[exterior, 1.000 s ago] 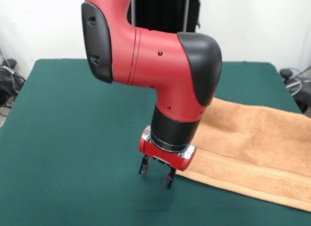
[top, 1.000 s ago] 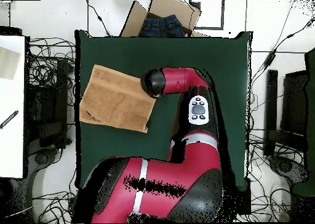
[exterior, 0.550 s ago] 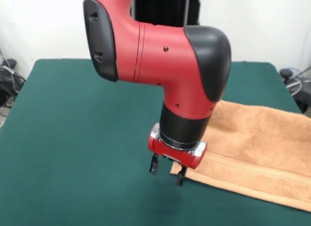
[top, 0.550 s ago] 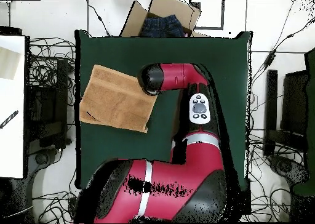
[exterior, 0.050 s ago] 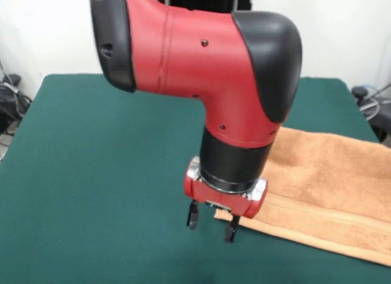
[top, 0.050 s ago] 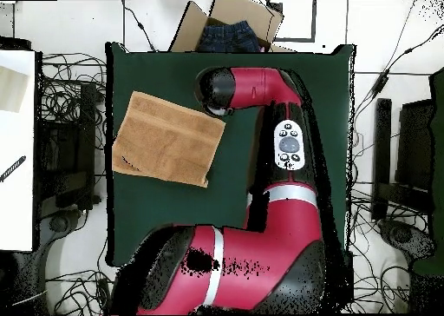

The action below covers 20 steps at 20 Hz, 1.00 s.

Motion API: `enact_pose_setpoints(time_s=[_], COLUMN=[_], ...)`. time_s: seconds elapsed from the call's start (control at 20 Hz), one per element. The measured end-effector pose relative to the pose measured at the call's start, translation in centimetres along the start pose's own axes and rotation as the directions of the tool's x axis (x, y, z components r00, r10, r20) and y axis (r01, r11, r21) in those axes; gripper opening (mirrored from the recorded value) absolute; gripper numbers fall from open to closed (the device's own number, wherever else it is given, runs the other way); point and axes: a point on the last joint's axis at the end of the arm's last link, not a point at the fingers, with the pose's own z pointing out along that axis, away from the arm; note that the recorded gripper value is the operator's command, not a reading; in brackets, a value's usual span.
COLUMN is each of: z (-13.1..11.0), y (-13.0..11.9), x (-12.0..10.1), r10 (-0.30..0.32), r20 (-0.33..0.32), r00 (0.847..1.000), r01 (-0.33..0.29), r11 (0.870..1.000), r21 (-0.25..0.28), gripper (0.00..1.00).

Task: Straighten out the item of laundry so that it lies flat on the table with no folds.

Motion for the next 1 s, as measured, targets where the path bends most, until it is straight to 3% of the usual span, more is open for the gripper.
enact_pose_setpoints(time_s=[0.3, 0.5, 0.75, 1.0], z=[1.0, 3.7, 6.4, 6.4], y=[-3.2, -6.2, -8.2, -7.6], x=[-3.5, -5.0, -3.1, 0.1], r10=[-0.082, -0.135, -0.158, -0.188], r20=[0.051, 0.057, 0.004, -0.041], r00=[0.995, 0.989, 0.987, 0.981], r01=[0.083, 0.136, 0.158, 0.187], r11=[0.997, 0.991, 0.987, 0.982], r21=[-0.003, -0.013, -0.017, -0.025], gripper=[1.0, 1.0, 1.0, 1.0])
